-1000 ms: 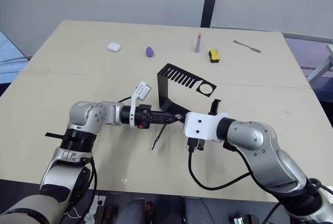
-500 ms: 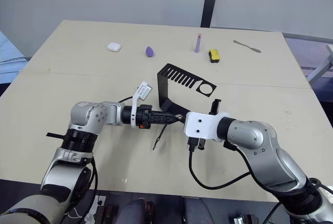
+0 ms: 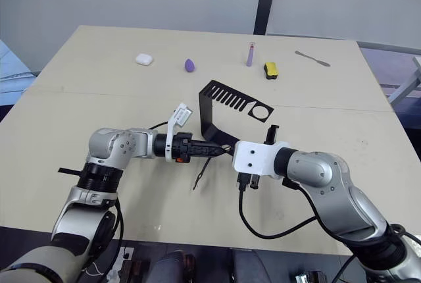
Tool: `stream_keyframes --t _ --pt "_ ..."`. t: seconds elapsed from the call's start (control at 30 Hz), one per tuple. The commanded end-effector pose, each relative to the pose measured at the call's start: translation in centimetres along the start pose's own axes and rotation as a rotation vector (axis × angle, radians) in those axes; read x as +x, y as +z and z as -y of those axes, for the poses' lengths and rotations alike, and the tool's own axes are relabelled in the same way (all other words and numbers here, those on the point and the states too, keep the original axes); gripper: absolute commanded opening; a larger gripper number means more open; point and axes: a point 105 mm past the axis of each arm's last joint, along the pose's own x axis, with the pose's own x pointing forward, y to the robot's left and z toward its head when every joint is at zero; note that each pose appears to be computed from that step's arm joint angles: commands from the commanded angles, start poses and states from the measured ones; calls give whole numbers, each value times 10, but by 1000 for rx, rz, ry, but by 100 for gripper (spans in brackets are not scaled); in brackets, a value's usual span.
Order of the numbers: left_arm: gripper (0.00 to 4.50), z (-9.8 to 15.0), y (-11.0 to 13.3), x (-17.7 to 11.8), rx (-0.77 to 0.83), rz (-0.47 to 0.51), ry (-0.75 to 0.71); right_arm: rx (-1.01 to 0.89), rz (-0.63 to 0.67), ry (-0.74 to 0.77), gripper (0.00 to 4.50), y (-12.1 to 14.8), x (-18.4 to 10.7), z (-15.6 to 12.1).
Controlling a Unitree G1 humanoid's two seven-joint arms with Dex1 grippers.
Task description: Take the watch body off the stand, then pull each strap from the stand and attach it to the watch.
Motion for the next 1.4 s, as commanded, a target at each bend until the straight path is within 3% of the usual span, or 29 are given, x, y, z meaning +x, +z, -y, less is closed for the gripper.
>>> stream_keyframes --t 0.03,1.4 --pt "159 26 5 18 61 -19 -125 -42 53 -4 0 15 1 2" --pt "159 39 8 27 69 -14 -171 -41 43 -11 0 13 2 5"
